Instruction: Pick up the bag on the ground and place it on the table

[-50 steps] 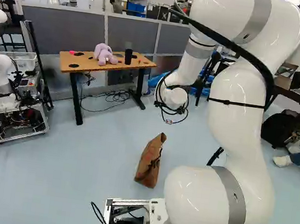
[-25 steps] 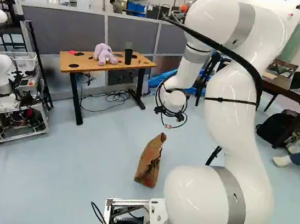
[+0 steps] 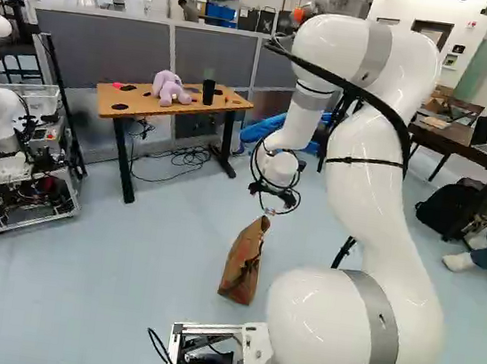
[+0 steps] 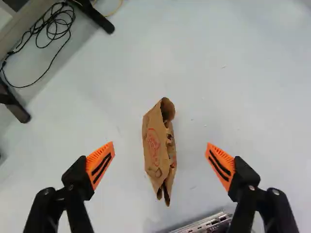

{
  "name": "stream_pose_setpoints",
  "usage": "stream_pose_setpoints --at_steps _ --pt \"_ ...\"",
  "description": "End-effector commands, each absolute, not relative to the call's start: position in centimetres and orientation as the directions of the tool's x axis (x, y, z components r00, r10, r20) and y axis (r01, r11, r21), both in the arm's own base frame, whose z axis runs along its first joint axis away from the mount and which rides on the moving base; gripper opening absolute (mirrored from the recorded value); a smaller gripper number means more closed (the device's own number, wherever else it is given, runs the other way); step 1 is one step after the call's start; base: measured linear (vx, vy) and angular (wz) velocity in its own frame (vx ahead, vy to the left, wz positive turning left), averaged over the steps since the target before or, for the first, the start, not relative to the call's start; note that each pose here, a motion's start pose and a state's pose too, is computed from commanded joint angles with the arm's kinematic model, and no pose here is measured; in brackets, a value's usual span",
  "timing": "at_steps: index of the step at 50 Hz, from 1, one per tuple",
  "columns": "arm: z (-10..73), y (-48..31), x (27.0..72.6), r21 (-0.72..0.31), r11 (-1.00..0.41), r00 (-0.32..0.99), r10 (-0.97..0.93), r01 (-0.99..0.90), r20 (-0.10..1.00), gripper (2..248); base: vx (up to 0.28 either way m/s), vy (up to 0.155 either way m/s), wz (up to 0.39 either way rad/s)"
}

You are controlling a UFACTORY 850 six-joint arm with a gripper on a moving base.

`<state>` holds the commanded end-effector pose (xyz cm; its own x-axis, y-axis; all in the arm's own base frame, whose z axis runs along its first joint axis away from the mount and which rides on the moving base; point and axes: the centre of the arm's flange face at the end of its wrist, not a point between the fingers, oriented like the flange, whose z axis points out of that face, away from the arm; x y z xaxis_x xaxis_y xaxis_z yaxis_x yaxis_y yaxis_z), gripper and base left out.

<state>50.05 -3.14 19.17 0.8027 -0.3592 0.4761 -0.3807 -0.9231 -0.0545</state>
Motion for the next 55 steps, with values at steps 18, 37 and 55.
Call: stream_pose_setpoints --at_steps 18,37,55 --pt "16.7 -3.2 50.9 -0.046 -0.923 0.816 -0.361 -0.383 0.452 247 0.000 0.000 0.000" --pt "14.0 -3.2 51.6 -0.036 -0.923 0.827 -0.361 -0.384 0.430 247 0.000 0.000 0.000" --pt "11.5 -3.2 52.2 -0.028 -0.923 0.837 -0.361 -0.384 0.410 247 0.000 0.000 0.000"
